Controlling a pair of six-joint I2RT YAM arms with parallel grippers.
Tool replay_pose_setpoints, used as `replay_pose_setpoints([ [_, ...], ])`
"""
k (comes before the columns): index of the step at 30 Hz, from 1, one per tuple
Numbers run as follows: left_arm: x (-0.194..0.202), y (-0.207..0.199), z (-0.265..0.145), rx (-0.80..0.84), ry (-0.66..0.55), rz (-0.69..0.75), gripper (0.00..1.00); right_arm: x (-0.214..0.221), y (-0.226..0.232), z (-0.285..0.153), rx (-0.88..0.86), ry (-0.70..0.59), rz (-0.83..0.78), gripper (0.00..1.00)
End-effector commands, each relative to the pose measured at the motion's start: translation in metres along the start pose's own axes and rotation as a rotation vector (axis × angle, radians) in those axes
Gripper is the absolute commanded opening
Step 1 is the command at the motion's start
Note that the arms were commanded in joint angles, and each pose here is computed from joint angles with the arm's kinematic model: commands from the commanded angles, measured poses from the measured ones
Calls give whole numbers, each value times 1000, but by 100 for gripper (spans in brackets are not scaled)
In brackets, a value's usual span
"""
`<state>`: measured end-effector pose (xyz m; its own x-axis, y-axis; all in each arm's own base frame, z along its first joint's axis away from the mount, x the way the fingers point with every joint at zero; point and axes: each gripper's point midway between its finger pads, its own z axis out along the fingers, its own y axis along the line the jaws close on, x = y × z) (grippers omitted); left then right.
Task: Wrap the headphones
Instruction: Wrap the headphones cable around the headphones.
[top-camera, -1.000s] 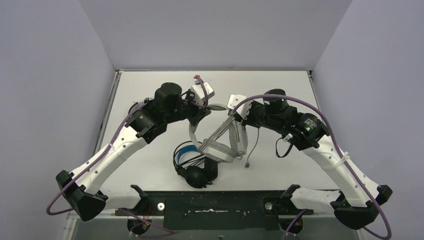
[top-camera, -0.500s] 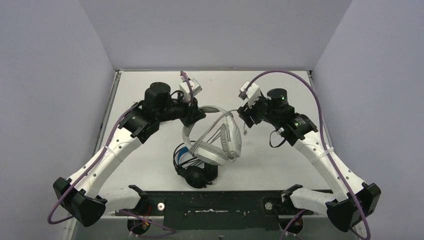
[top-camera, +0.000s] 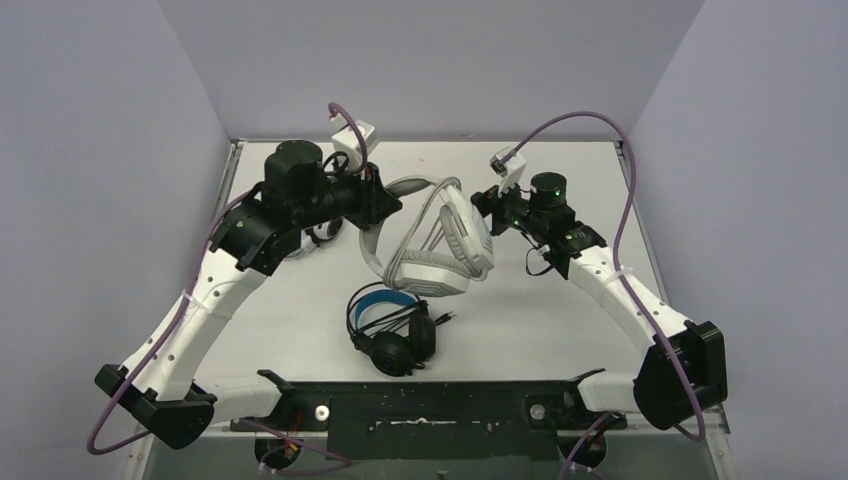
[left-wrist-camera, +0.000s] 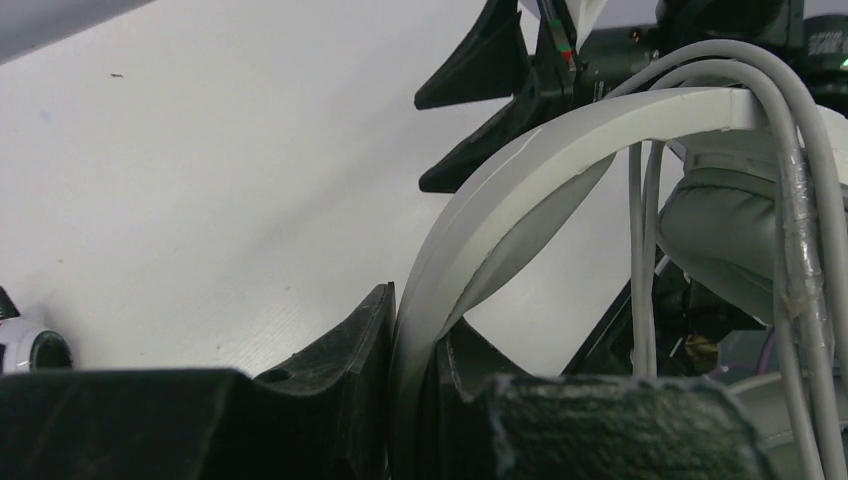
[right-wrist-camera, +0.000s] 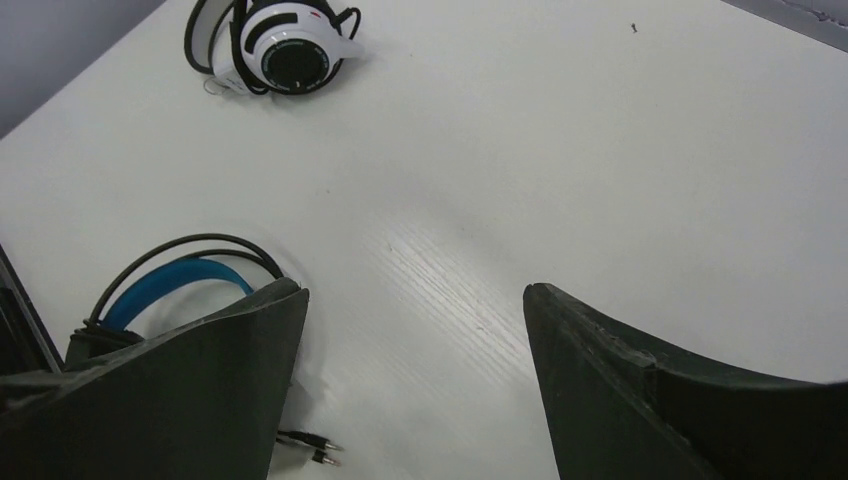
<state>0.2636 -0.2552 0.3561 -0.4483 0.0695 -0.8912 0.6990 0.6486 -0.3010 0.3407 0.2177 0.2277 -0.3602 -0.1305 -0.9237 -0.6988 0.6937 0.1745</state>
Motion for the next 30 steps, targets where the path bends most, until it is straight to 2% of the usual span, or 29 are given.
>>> replay_pose_setpoints([
  [1, -50, -1, -23, -89, -126, -89, 0, -42, 11, 9, -72, -184, 51, 83],
  [7, -63, 4, -34, -148, -164, -141, 0, -28, 11, 14, -81, -199, 102, 84],
  [16, -79, 9, -48, -208, -185, -130, 0, -20, 7, 9, -42, -197, 151, 85],
  [23, -102, 20, -56, -273, -217, -97, 0, -26, 13, 6, -80, -257, 129, 87],
  [30, -125, 24, -48, -276, -260, -93, 0, -57, 46, 17, -194, -402, 98, 89],
])
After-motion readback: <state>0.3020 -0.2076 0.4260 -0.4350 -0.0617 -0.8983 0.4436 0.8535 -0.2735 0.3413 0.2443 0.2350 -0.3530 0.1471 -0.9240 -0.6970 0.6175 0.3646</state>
